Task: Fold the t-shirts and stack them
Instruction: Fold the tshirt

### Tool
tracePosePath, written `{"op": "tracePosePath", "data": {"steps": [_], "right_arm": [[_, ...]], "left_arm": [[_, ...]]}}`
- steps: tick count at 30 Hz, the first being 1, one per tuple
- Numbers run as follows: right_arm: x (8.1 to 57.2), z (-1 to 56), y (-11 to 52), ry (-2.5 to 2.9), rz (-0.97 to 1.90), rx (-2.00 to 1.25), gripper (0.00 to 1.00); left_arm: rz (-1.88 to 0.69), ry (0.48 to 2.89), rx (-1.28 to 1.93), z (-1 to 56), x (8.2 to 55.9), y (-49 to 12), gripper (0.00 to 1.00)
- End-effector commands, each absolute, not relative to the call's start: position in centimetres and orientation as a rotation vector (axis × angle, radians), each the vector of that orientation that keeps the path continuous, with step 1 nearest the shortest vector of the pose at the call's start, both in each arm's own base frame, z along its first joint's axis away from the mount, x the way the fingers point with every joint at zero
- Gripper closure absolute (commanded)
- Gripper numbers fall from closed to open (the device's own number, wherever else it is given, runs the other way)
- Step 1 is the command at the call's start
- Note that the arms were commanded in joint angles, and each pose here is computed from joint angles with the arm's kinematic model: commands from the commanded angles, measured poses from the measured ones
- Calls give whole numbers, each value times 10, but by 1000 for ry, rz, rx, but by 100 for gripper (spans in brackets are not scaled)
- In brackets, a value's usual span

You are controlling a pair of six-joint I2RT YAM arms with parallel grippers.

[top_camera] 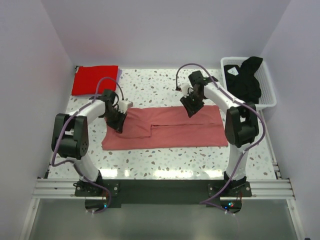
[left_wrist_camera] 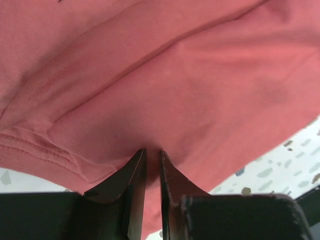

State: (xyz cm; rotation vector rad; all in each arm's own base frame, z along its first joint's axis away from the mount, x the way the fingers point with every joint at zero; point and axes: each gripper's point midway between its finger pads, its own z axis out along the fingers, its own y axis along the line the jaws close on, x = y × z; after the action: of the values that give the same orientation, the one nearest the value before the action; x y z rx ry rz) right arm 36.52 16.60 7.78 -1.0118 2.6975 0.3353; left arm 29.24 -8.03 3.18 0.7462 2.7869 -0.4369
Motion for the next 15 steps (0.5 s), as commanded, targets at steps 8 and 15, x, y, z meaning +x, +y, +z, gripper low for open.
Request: {"op": "tracePosePath", "data": {"steps": [8, 15], "right_arm": [[380, 53, 91, 2699, -32, -1197, 64], [378, 72, 63, 2691, -52, -1174, 64]], "left_arm": [[-319, 2864, 701, -13, 332, -71, 80], [-282, 2787, 795, -24, 428, -98, 80]]}}
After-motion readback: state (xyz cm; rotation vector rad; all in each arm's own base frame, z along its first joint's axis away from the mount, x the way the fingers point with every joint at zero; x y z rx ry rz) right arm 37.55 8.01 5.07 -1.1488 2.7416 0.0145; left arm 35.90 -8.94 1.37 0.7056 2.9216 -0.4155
